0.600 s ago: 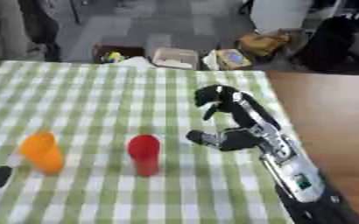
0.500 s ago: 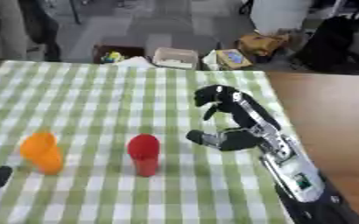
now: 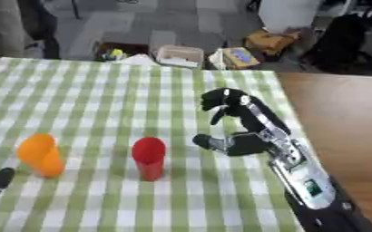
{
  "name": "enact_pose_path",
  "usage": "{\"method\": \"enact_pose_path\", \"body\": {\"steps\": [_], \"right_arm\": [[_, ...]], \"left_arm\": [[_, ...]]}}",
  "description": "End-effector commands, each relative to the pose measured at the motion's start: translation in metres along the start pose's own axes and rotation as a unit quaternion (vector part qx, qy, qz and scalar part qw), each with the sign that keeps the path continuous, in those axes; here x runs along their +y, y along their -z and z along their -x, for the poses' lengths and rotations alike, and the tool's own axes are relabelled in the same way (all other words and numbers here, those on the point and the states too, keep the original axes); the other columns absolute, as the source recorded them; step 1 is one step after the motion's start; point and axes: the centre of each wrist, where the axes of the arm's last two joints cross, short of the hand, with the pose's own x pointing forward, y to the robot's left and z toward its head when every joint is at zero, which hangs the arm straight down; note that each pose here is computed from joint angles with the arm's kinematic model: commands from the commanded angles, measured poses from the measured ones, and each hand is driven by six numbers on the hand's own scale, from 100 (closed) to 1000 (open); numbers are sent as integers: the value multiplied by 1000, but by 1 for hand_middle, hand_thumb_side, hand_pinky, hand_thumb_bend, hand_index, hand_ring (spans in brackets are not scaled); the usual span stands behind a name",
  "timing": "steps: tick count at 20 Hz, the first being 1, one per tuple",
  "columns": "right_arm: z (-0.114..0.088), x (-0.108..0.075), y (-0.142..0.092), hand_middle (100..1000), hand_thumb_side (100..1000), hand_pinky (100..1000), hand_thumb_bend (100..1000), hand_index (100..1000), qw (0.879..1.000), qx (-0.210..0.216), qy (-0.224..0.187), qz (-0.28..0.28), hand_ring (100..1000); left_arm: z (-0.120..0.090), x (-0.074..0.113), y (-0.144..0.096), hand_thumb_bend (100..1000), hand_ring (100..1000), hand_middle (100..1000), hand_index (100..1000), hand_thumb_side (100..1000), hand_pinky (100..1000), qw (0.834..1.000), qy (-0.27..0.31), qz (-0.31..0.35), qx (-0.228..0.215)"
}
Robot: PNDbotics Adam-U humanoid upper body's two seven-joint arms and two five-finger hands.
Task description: Pour the contents of one cup into another cup.
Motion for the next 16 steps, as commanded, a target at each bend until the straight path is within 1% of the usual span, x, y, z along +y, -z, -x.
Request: {"method": "enact_pose_path", "body": {"steps": [1, 8, 10, 16], "right_arm": [[-10, -6, 6, 651, 280, 518, 626, 767, 1000, -18, -5, 5, 697], [-10, -5, 7, 645, 286, 518, 621, 766, 1000, -20, -1, 6, 694], [-11, -4, 8, 643, 287, 518, 619, 766, 1000, -20, -1, 6, 692], [-11, -4, 8, 639, 290, 519, 615, 765, 1000, -20, -1, 5, 690]], "left_arm": [[1, 8, 8, 641, 1000, 829, 837, 498, 617, 1000, 3, -27, -13], [4, 8, 18, 608, 1000, 796, 810, 439, 623, 998, 4, -55, -21], [3, 7, 21, 616, 1000, 795, 810, 413, 630, 998, 5, -54, -24], [-5, 5, 25, 594, 1000, 797, 816, 355, 652, 998, 11, -43, -38]]}}
